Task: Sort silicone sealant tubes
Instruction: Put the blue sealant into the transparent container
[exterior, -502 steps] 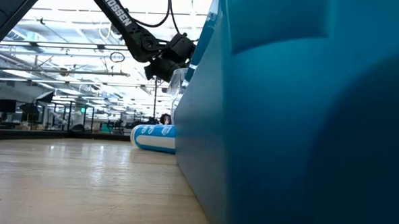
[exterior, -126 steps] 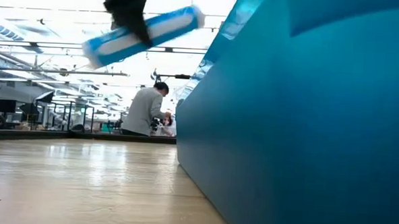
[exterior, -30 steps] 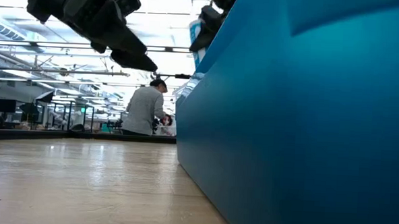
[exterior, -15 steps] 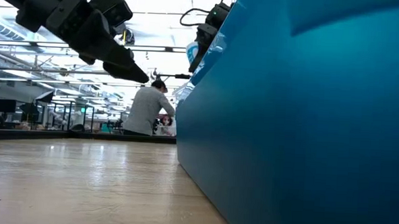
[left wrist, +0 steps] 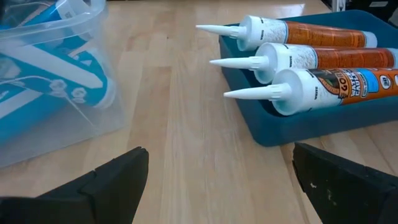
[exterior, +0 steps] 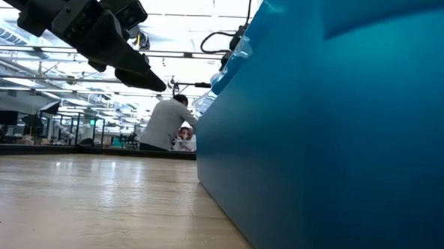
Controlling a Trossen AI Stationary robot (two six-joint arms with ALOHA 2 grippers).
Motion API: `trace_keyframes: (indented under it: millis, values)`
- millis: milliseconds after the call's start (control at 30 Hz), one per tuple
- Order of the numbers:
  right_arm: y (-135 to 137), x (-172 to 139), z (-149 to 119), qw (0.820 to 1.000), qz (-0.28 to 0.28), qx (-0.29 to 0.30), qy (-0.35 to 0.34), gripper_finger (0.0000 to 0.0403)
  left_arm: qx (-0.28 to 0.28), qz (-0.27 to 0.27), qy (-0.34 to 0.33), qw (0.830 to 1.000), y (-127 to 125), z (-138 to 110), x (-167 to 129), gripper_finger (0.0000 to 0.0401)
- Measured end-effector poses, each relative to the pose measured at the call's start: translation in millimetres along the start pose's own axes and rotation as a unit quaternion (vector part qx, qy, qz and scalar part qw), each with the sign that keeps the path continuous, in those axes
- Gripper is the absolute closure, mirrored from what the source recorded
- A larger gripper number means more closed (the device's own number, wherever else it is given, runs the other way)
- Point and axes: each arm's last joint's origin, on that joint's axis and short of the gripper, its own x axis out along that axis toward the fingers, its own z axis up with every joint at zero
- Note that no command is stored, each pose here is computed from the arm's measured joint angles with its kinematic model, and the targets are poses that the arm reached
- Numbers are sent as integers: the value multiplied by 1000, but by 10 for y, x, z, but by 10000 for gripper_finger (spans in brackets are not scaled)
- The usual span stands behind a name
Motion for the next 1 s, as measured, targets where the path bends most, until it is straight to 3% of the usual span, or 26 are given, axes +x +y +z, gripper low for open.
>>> trace_keyframes:
  millis: [300,567,867,1000]
  values:
    - [34,77,-76,1000,1,-7,1,205,-2,0,1,1000,0,-1,0,9]
    - [80,99,-24,999,-13,-25,-32,131,-1,0,6,1000,1,-12,0,9]
    - [94,76,33,998,-9,-26,-60,124,-2,1,13,1000,1,-26,0,9]
    - [125,-31,87,994,-44,-33,-90,123,-2,1,13,1000,1,-26,0,9]
